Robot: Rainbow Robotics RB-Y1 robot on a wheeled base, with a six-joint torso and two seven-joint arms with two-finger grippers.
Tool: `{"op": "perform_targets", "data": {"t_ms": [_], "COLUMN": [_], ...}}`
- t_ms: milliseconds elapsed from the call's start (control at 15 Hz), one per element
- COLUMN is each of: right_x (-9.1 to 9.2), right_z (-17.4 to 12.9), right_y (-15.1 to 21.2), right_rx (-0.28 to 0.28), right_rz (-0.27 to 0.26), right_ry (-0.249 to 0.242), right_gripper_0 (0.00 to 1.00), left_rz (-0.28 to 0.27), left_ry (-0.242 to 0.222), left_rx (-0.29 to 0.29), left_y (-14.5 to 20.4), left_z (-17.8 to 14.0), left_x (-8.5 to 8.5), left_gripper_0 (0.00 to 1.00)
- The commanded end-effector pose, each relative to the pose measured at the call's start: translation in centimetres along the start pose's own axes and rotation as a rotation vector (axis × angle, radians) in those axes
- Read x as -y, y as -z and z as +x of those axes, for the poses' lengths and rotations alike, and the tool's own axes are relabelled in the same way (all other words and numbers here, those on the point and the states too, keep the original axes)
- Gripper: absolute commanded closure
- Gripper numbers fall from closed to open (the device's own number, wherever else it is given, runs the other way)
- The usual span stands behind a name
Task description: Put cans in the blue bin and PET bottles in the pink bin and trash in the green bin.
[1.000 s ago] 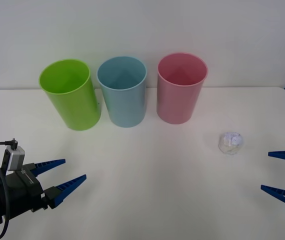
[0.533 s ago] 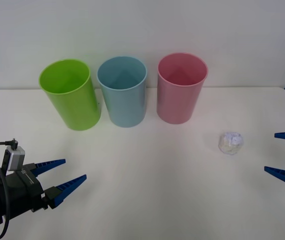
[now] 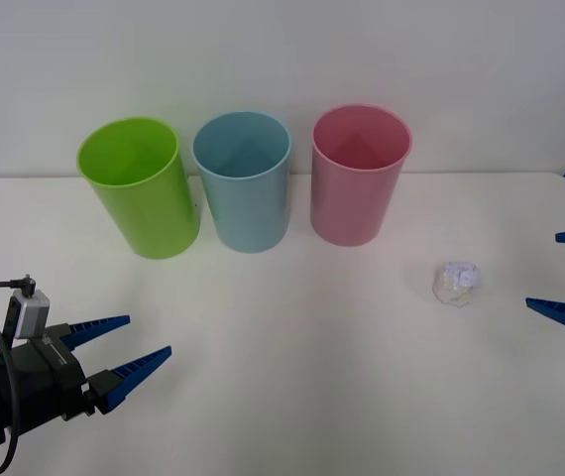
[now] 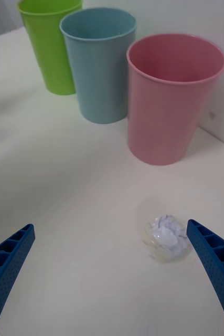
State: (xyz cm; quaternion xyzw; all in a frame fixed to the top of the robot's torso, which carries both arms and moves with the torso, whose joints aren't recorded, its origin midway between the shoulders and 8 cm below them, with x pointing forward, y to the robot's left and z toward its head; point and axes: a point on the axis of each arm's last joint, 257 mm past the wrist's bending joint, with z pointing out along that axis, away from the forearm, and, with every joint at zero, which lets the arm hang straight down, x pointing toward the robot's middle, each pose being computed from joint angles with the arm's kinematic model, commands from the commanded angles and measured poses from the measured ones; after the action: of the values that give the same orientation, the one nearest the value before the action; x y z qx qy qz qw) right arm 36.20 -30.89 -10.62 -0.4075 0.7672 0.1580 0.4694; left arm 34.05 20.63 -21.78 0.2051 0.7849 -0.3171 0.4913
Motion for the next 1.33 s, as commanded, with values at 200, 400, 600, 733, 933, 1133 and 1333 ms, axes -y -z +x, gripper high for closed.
{"op": "perform_targets", "data": {"t_ms": [200, 400, 600, 733, 933, 1133, 1333], "right_x": [2.0, 3.0, 4.5, 4.7, 6.0, 7.7, 8.2], "right_z": [0.2, 1.2, 2.6, 3.4, 4.1, 4.9, 6.1], "right_y": [0.0, -1.1, -1.8, -2.5, -3.3, -5.2, -6.9], "right_rx": [-0.094, -0.149, -0.223, -0.258, -0.315, -0.363, -0.397], "right_rz": [0.074, 0.095, 0.145, 0.158, 0.189, 0.203, 0.173], "right_ry": [0.007, 0.008, 0.019, -0.023, -0.031, -0.063, -0.103], "right_gripper_0": [0.0, 0.0, 0.0, 0.0, 0.0, 0.0, 0.0], "left_rz": [0.0, 0.0, 0.0, 0.0, 0.0, 0.0, 0.0], "left_ry": [0.0, 0.0, 0.0, 0.0, 0.0, 0.0, 0.0], "left_rx": [0.0, 0.0, 0.0, 0.0, 0.0, 0.0, 0.0], "left_y": [0.0, 0.0, 0.0, 0.0, 0.0, 0.0, 0.0], "left_z": [0.0, 0.0, 0.0, 0.0, 0.0, 0.0, 0.0], "left_x": [0.0, 0.0, 0.0, 0.0, 0.0, 0.0, 0.0], "left_gripper_0": [0.0, 0.0, 0.0, 0.0, 0.0, 0.0, 0.0]}}
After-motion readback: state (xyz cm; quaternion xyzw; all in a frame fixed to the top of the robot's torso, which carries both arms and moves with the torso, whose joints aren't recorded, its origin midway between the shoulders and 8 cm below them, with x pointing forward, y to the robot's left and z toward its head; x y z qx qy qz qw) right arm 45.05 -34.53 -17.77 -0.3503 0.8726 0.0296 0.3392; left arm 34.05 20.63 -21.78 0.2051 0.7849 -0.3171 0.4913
